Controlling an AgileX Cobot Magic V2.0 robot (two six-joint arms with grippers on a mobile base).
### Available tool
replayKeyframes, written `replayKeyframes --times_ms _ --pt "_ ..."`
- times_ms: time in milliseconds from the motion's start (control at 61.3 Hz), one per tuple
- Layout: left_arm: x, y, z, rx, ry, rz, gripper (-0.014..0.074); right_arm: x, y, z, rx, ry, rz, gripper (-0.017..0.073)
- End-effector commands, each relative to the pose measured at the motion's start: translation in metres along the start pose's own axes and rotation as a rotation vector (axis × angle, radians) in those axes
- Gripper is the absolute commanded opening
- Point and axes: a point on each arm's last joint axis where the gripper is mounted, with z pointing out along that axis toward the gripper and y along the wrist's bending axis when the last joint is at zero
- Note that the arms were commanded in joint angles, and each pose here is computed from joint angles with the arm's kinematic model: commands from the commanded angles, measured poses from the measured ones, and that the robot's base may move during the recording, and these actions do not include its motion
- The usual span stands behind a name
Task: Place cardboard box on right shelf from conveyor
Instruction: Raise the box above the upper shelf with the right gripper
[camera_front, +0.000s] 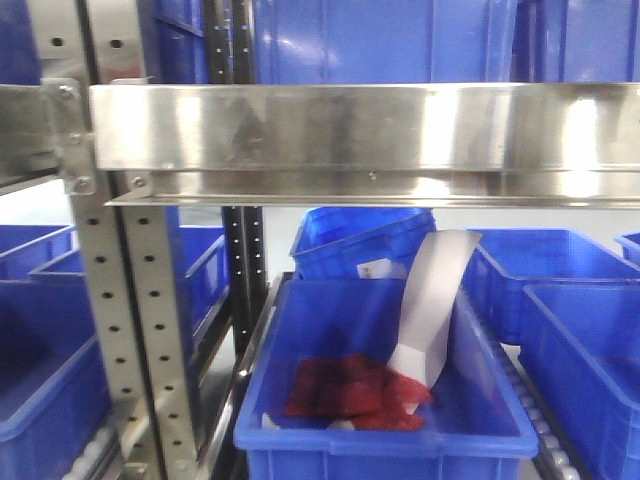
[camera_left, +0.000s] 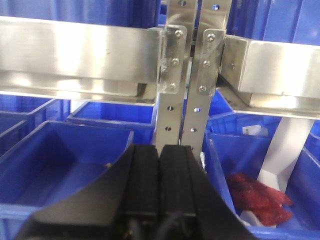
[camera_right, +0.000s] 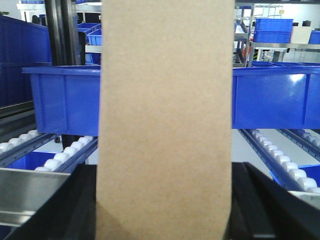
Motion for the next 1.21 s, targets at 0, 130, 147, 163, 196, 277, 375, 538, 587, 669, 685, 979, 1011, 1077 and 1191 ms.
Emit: replayKeyframes --times_ms 0,130,147,163,196,277,375,538,587,669,685,979,1011,1077,1191 --pt "-0.005 0.0 0.0 0.0 -0.083 -0.003 -0.0116 -0.019 0.0 -0.001 0.008 -0.131 -0.017 0.0066" --pt "-0.005 0.0 0.0 0.0 -0.083 -0.003 -0.0116 -0.019 0.0 -0.001 0.008 -0.131 -0.017 0.0066" --pt "-0.005 0.0 0.0 0.0 -0.083 -0.003 -0.0115 -0.019 0.0 -0.001 0.008 -0.131 -0.017 0.0066" --pt "-0.005 0.0 0.0 0.0 -0.083 -0.003 -0.0116 -0.019 0.0 -0.001 0.008 -0.131 -0.017 0.0066" --pt "-0.005 0.0 0.0 0.0 -0.083 -0.003 -0.0116 -0.019 0.0 -0.001 0.008 -0.131 -0.017 0.0066" --pt "-0.005 0.0 0.0 0.0 -0.083 -0.003 -0.0115 -0.019 0.0 -0.001 0.008 -0.131 -0.017 0.0066" --pt "-0.005 0.0 0.0 0.0 -0.083 -0.003 -0.0116 -0.019 0.0 -0.001 0.008 -0.131 -0.017 0.0066" --pt "-0.005 0.0 0.0 0.0 -0.083 -0.003 -0.0115 -0.019 0.0 -0.001 0.008 -0.132 -0.017 0.0066" --pt "-0.005 0.0 0.0 0.0 -0.083 -0.003 -0.0116 -0.019 0.0 -0.001 0.008 -0.134 -0.017 0.0066" --pt "-0.005 0.0 0.0 0.0 -0.083 -0.003 -0.0116 -0.02 0.0 -0.001 0.008 -0.141 -0.017 0.0066" --pt "-0.005 0.0 0.0 0.0 -0.083 -0.003 -0.0116 -0.02 0.0 -0.001 0.008 -0.143 -0.017 0.0066" --pt "-0.005 0.0 0.0 0.0 -0.083 -0.003 -0.0116 -0.083 0.003 0.006 0.017 -0.188 -0.129 0.0063" --pt "-0.005 0.0 0.0 0.0 -0.083 -0.003 -0.0116 -0.094 0.003 0.008 0.019 -0.185 -0.164 0.0063" --pt "-0.005 0.0 0.0 0.0 -0.083 -0.003 -0.0116 -0.109 0.004 0.021 0.025 -0.148 -0.262 0.0056" --pt "-0.005 0.0 0.0 0.0 -0.083 -0.003 -0.0116 -0.128 0.005 0.054 0.017 -0.087 -0.413 0.0051"
